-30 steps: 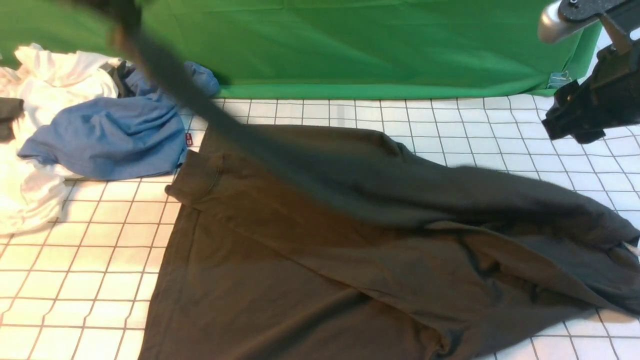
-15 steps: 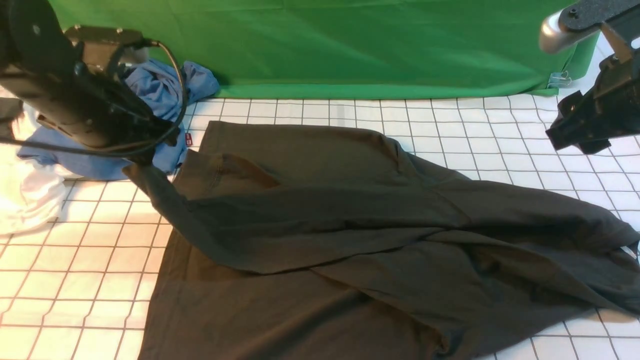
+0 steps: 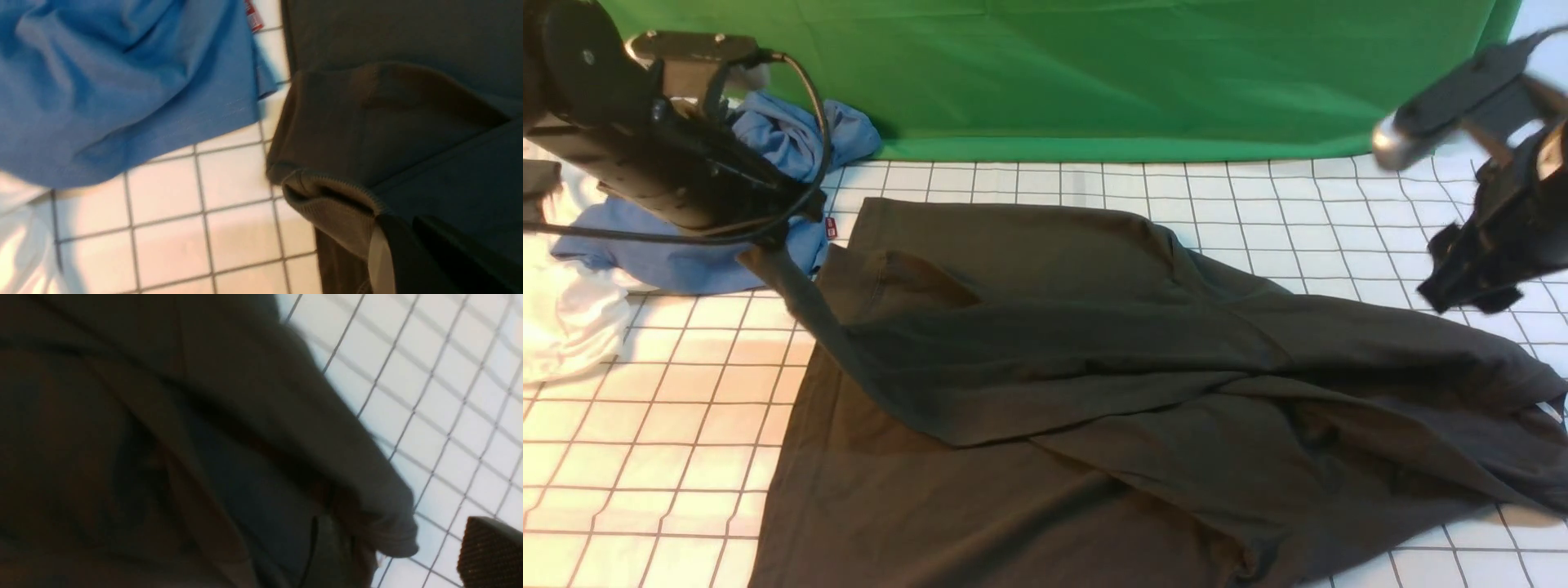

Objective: Fold a long-sleeved shirt over a white checkered tablecloth.
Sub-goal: 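Fold the left side of the dark shirt inward over its body with the left gripper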

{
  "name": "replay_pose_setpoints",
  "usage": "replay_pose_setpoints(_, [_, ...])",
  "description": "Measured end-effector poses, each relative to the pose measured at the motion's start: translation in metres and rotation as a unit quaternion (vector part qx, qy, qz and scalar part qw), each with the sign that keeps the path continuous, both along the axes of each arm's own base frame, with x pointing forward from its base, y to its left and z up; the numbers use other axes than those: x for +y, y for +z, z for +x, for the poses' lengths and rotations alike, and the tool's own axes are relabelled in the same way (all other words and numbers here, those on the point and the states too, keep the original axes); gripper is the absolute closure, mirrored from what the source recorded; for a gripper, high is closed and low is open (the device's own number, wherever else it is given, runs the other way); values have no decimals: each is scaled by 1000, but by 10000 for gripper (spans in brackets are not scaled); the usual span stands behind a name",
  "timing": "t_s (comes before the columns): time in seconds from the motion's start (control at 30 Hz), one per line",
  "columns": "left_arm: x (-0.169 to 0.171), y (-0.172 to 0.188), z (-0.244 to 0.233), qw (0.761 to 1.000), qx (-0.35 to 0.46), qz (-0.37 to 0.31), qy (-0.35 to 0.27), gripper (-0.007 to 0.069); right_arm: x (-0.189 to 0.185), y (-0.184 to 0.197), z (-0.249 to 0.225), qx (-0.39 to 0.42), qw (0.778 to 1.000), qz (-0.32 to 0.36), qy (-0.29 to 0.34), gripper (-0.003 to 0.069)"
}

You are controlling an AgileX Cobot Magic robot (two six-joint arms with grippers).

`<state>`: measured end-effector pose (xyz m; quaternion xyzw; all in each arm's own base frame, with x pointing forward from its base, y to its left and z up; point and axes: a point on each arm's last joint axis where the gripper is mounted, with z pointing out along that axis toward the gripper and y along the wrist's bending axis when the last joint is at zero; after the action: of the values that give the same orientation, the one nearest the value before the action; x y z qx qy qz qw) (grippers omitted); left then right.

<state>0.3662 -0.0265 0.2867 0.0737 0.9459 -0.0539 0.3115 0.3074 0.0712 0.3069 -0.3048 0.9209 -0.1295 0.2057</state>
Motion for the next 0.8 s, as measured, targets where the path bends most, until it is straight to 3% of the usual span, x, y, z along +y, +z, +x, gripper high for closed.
replay_pose_setpoints(0.4, [-4, 56, 17, 995, -98, -19, -8, 650, 16, -62, 37, 41, 994, -40, 93, 206])
replay_pose_setpoints(0.6, [-5, 101, 25, 981, -188, -38, -1, 650, 35, -70, 45, 8, 986, -47, 162, 206])
replay_pose_setpoints(0.8, [-7, 151, 24, 960, -273, -56, -5, 649, 39, -72, 46, 6, 983, -51, 178, 206])
